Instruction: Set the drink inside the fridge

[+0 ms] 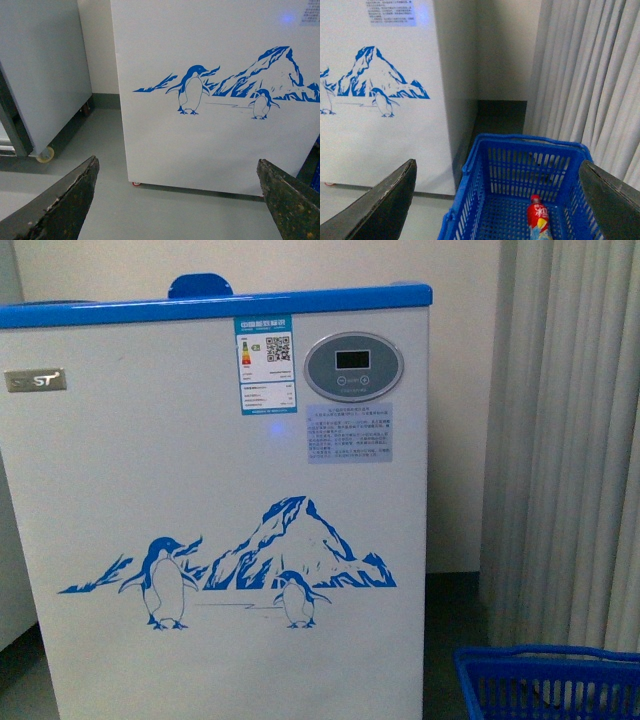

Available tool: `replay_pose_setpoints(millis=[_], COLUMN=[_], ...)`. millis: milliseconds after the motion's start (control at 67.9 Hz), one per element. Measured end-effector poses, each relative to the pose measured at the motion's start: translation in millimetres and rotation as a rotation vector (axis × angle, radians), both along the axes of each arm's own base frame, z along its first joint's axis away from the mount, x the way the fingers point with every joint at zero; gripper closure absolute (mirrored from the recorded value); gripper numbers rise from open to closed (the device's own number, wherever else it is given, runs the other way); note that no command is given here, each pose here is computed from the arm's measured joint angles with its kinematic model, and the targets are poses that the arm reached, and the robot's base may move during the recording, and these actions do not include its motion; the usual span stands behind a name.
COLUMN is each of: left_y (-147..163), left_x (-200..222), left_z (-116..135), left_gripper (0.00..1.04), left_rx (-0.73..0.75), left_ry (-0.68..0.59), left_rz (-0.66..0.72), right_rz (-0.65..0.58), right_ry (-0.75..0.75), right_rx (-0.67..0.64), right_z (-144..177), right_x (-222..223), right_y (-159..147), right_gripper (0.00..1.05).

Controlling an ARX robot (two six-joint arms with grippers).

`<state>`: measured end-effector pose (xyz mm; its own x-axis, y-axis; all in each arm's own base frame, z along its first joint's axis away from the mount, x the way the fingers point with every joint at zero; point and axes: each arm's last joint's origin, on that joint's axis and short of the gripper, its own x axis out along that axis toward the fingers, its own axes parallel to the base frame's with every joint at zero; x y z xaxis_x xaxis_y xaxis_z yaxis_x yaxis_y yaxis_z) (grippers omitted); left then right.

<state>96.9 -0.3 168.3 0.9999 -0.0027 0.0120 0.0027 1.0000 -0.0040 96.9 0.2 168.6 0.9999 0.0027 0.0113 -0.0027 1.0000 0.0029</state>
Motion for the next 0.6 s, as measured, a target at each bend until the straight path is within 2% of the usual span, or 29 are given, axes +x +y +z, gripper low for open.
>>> replay_pose_setpoints(millis=[236, 368, 472, 604], left_y=[0.0, 0.0, 0.0, 0.0], left_x=[0.0, 0.0, 0.0, 0.0], left_z=[0.0, 0.0, 0.0, 0.0], left_gripper=[0.08, 0.08, 0.08, 0.08], left_rx=[0.0, 0.0, 0.0, 0.0], left_ry=[0.0, 0.0, 0.0, 0.0], left_rz=[0.0, 0.0, 0.0, 0.0], right_rz=[-0.009, -0.21, -0.233, -0.196], right_ry=[0.013, 0.519, 0.693, 0.777], right_rx=[0.002, 0.055, 0.07, 0.027], right_z=[-0.5, -5.7, -27.6, -61.6], right_x=[0.4, 18.5, 51.0, 101.4], right_y=[-0.2, -15.8, -32.9, -52.1], right_gripper=[0.08, 0.08, 0.08, 0.08])
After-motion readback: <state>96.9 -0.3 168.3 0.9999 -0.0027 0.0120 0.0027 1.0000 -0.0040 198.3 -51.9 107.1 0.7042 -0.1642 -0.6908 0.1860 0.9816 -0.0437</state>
